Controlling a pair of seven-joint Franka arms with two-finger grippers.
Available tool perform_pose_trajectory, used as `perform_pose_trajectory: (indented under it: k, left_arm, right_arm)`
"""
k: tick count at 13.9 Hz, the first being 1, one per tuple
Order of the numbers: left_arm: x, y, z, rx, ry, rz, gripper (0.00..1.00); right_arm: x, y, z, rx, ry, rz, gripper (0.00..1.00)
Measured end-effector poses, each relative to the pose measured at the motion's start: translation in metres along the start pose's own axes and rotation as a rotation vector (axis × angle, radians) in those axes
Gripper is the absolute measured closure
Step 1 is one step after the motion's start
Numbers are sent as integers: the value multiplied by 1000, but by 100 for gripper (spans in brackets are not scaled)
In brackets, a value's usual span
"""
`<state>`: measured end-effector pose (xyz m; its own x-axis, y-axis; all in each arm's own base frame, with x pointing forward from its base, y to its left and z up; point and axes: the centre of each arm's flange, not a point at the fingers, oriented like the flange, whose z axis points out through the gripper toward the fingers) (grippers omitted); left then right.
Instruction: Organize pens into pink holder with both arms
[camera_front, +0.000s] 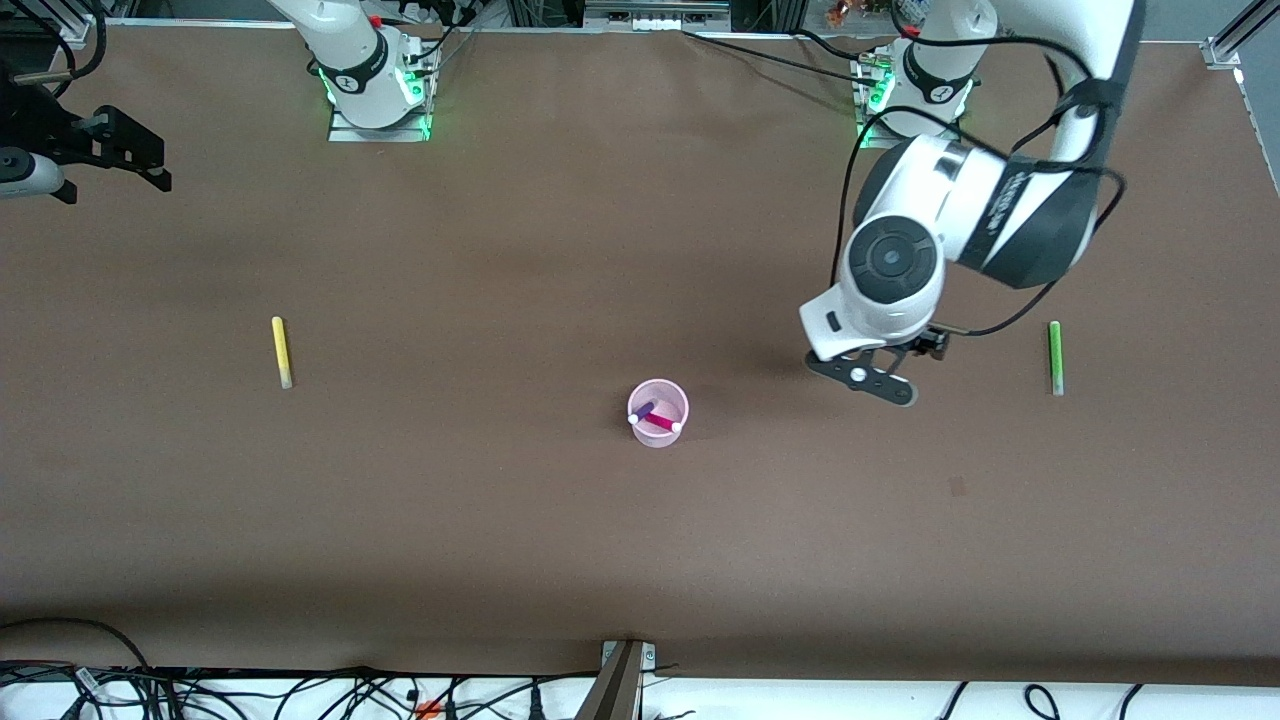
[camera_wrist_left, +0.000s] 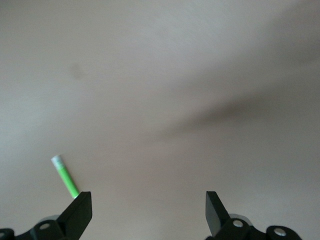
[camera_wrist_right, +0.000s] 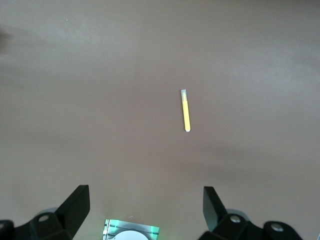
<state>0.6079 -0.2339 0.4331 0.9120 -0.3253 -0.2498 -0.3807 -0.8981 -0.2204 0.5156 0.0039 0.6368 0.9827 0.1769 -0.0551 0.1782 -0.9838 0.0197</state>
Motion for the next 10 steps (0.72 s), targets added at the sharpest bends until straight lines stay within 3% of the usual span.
perform_pose_trajectory:
  k: [6,7,8,10]
  left_arm:
    - [-62,-132,-133,-101,204,-234,0]
    - [-68,-148,-140,-111,222,-262,0]
    - [-75,-178,-136,-167,224,-313,0]
    - [-78,-211,-116,-227,193,-366,0]
  right_arm:
    - [-1,0,-1,1,-7,1,0]
    - [-2,0,0,3,-16,0,0]
    - [-3,-1,0,4,-22,0,0]
    - [-3,-2,-1,6,-21,-1,0]
